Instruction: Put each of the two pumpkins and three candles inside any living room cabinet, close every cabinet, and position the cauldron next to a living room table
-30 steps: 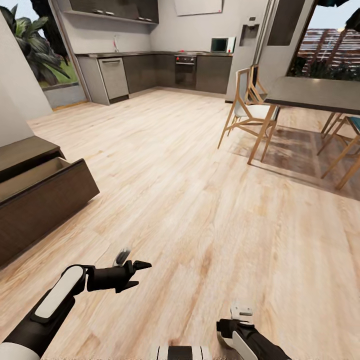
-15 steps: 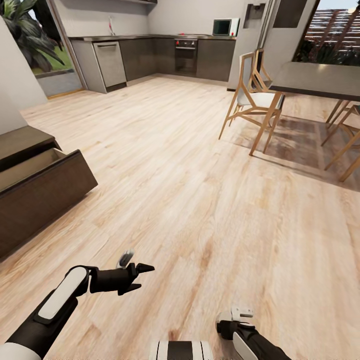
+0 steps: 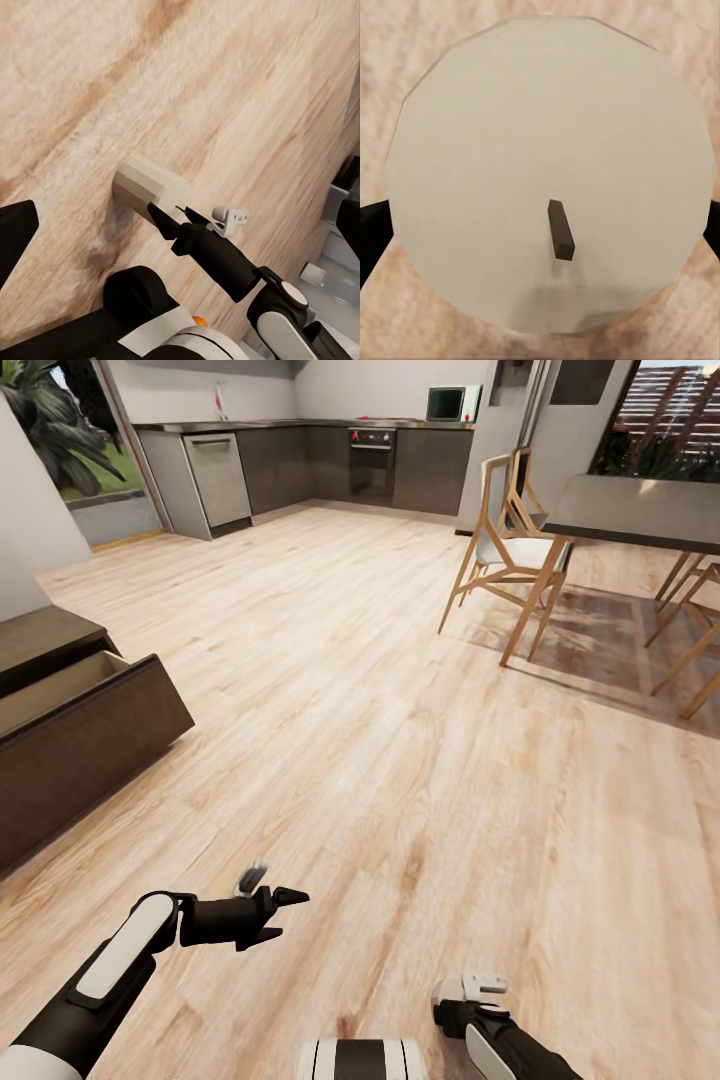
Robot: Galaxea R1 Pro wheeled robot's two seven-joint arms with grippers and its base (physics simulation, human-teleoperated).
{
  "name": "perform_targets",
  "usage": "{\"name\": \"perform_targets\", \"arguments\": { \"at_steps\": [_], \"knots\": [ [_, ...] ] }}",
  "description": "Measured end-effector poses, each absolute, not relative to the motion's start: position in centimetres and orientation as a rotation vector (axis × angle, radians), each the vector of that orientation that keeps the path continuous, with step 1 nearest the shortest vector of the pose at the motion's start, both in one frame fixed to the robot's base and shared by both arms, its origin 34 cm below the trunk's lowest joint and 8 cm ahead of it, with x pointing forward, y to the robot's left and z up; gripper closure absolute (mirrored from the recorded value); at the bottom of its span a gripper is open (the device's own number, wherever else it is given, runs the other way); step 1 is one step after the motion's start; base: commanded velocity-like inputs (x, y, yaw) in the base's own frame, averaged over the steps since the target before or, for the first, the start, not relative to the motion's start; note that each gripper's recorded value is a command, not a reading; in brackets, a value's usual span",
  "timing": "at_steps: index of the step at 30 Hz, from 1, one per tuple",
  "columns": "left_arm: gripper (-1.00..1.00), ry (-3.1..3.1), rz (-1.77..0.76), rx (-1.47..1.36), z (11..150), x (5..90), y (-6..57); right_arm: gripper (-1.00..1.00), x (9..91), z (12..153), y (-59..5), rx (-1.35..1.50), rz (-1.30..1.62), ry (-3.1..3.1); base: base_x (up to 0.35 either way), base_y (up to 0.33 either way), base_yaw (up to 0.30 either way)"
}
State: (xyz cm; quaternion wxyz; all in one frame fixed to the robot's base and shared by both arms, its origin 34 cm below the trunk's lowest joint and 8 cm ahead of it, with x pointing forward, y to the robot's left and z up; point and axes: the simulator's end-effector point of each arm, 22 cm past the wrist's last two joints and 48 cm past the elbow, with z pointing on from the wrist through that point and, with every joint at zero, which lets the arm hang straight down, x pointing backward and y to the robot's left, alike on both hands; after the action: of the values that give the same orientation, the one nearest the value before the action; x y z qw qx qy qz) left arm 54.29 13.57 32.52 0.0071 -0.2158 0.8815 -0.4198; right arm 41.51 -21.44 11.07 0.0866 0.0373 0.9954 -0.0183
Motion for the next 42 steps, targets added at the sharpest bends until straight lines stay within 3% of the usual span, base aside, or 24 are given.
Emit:
{"name": "perform_targets", "arguments": {
  "at_steps": [40,41,42],
  "knots": [
    [-1.0,2.756,-1.315,-0.675,32.53,54.3,13.49,-1.0,41.51,11.06,-21.45,0.118,-0.054,2.964,0.0,0.0,0.0],
    [-1.0,2.756,-1.315,-0.675,32.54,54.3,13.48,1.0,41.51,11.06,-21.45,0.118,-0.054,2.964,0.0,0.0,0.0],
    [-1.0,2.757,-1.315,-0.675,32.53,54.28,13.48,1.0,41.51,11.06,-21.45,0.118,-0.054,2.964,0.0,0.0,0.0]
  ]
}}
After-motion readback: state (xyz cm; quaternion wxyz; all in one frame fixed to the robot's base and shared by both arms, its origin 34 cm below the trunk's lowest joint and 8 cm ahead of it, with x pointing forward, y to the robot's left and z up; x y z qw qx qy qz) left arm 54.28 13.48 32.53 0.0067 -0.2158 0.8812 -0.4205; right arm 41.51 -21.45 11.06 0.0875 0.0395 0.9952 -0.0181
